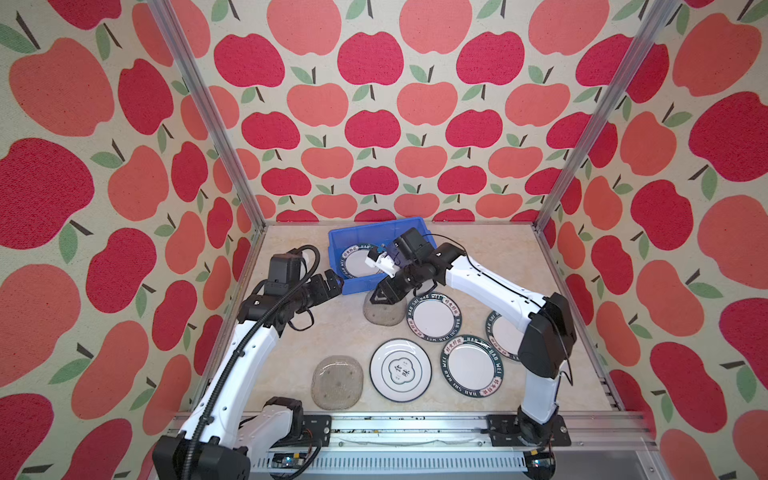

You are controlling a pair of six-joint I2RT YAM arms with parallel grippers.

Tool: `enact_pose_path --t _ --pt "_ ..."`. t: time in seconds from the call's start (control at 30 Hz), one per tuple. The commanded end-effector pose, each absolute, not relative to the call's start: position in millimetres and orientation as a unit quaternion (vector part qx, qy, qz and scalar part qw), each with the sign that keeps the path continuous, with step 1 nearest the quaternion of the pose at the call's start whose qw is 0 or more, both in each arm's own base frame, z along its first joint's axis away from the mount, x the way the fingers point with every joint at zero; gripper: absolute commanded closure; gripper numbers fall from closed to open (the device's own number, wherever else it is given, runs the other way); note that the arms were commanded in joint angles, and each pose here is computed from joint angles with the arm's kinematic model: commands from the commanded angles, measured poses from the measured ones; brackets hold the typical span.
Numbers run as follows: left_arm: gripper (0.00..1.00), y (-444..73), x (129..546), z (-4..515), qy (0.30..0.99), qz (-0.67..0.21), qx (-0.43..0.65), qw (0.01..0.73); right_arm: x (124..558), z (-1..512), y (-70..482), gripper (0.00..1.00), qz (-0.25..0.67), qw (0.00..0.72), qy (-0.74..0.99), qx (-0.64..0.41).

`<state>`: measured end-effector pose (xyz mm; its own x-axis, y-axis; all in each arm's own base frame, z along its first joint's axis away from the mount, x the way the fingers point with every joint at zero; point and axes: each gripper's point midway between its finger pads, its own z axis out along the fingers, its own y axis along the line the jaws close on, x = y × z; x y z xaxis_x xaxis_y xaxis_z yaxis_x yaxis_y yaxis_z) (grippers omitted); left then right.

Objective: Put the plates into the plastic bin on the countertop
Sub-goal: 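Move the right gripper to a glass plate near the robot while left arm retracts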

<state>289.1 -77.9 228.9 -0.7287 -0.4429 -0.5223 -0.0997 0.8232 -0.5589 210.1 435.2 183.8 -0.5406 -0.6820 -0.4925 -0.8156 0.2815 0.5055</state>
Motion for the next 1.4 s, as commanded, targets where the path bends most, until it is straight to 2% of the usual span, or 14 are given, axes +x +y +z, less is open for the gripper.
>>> enact_pose_path --t 0.0,0.13,0.3,0.63,0.9,1.2,1.37 --pt "0.00 -71.9 280.8 244.6 0.869 -0.300 -0.174 0.353 164.6 156.5 441.8 0.64 0.394 -0.003 0.779 -0.488" --pt "0.00 -52.3 267.3 253.0 0.849 -0.313 -0.209 0.372 129.3 127.1 449.3 0.66 0.370 -0.053 0.776 -0.507" --pt "0.00 -40.0 247.8 251.3 0.843 -0.298 -0.228 0.385 105.3 102.0 452.8 0.59 0.361 -0.092 0.774 -0.513" --pt "0.00 -34.4 234.0 239.4 0.846 -0.288 -0.237 0.382 111.0 54.9 460.4 0.57 0.317 -0.118 0.785 -0.519" --pt "0.00 -31.1 233.6 233.7 0.844 -0.288 -0.244 0.381 115.1 44.6 464.1 0.57 0.308 -0.122 0.790 -0.515" --pt "0.00 -29.9 231.8 225.9 0.847 -0.285 -0.247 0.375 118.5 31.8 464.7 0.62 0.290 -0.134 0.800 -0.508" --pt "0.00 -29.3 232.8 224.4 0.846 -0.287 -0.249 0.375 118.3 27.1 465.7 0.70 0.286 -0.142 0.804 -0.502"
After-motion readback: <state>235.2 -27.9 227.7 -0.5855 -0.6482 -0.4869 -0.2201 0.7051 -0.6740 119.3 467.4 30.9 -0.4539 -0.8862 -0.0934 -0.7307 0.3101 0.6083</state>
